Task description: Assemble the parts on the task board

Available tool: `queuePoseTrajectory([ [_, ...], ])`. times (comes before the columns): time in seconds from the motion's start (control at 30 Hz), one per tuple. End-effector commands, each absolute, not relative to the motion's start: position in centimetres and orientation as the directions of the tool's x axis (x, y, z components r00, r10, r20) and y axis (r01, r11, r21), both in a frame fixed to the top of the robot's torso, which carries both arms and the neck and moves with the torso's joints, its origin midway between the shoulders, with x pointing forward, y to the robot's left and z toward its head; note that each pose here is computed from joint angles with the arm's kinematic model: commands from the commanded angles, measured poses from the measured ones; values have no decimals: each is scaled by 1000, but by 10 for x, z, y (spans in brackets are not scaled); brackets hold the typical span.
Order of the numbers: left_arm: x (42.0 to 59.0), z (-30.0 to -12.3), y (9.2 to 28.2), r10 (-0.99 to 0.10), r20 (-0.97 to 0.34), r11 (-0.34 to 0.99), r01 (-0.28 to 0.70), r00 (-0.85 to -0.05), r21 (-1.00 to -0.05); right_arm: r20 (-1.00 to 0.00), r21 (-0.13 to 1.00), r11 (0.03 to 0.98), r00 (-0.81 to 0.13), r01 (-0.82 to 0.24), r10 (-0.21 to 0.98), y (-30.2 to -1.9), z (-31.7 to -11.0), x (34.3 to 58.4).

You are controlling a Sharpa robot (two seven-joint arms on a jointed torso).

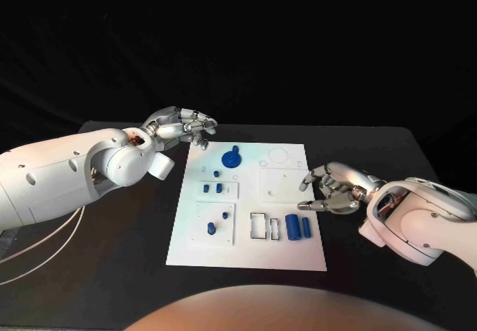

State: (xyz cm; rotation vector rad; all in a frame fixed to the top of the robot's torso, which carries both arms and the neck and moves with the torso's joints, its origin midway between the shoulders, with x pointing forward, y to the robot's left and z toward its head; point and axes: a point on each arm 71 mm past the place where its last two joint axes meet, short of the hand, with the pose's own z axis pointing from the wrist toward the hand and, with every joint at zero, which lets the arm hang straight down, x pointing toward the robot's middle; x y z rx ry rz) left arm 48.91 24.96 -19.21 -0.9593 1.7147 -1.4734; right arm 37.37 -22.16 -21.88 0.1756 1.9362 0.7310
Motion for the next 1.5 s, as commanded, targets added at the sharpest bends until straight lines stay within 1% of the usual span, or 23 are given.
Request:
queuePoseTrajectory([
  [0.03, 488, -192, 248, -860, -19, 83, -103, -510, -991, -788, 510, 849, -474, -141, 394, -227, -227, 366],
  [0.33, 487, -195, 246, -855, -15, 83, -108, -519, -991, -810, 443, 893, -461, -76, 362, -233, -244, 353],
  [0.57, 487, -195, 246, -854, -14, 84, -110, -520, -990, -805, 437, 897, -472, -64, 358, -226, -254, 347],
  [0.93, 487, -195, 247, -853, -14, 83, -110, -522, -990, -788, 439, 897, -502, -53, 356, -213, -269, 344],
  [1.5, 486, -195, 248, -852, -13, 86, -116, -523, -990, -773, 467, 882, -516, -68, 369, -195, -274, 343],
])
